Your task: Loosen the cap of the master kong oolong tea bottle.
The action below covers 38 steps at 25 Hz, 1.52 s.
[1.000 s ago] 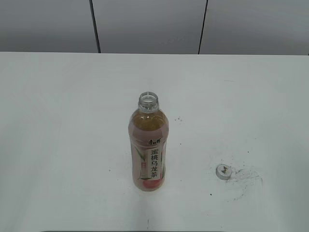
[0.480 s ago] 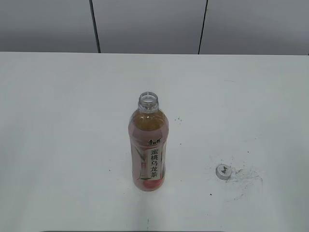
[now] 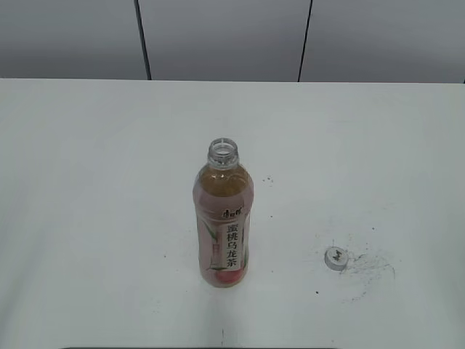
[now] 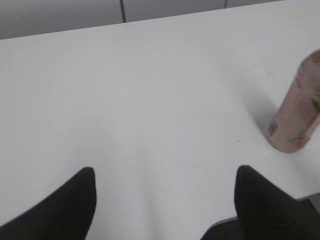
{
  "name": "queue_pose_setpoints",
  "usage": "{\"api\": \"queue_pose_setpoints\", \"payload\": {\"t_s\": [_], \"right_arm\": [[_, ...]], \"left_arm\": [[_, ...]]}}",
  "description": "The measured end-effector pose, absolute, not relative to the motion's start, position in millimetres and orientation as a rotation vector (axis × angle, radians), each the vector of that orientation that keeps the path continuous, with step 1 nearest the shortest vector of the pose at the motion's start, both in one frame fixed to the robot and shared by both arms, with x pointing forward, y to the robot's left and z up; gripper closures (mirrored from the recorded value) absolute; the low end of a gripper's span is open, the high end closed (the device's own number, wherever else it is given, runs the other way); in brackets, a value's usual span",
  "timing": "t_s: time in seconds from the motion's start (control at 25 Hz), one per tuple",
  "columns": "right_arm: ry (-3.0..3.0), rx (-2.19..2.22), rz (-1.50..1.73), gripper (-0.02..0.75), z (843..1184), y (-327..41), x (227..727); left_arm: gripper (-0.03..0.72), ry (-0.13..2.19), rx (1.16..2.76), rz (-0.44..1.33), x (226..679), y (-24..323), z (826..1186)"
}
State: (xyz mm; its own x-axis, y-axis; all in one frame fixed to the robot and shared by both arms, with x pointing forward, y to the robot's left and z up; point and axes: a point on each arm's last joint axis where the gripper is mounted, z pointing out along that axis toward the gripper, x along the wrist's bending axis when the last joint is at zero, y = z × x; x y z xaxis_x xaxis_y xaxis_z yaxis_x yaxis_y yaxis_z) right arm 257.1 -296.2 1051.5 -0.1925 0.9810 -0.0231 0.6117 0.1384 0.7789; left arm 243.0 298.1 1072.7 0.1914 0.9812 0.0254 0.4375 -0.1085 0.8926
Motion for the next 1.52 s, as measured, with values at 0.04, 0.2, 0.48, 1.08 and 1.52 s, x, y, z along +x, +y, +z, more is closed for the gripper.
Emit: {"api": "queue_pose_setpoints", "payload": {"t_s": [0.04,0.2,0.48,1.08,1.52], "right_arm": [[1.831,1.558,0.856,0.174,1051.6,-297.1,257.0],[1.702,1.611,0.838,0.174,1052.3,-299.3,250.9],[1.592,1.533,0.922,0.174,1052.7,-300.1,230.4],[1.588,1.53,0.927,0.174,1052.9,-300.0,230.0],[1.588,1.53,0.926,0.174,1052.9,-300.0,230.0]], "left_arm": [[0.178,1.39,1.656,0.885,243.1,298.3,1072.7],[0.178,1.484,1.598,0.942,243.2,298.7,1072.7],[0.178,1.457,1.541,0.994,232.0,298.7,1072.2],[0.178,1.435,1.519,1.014,226.4,298.7,1071.9],[0.194,1.436,1.518,1.015,226.4,298.7,1071.9]]}}
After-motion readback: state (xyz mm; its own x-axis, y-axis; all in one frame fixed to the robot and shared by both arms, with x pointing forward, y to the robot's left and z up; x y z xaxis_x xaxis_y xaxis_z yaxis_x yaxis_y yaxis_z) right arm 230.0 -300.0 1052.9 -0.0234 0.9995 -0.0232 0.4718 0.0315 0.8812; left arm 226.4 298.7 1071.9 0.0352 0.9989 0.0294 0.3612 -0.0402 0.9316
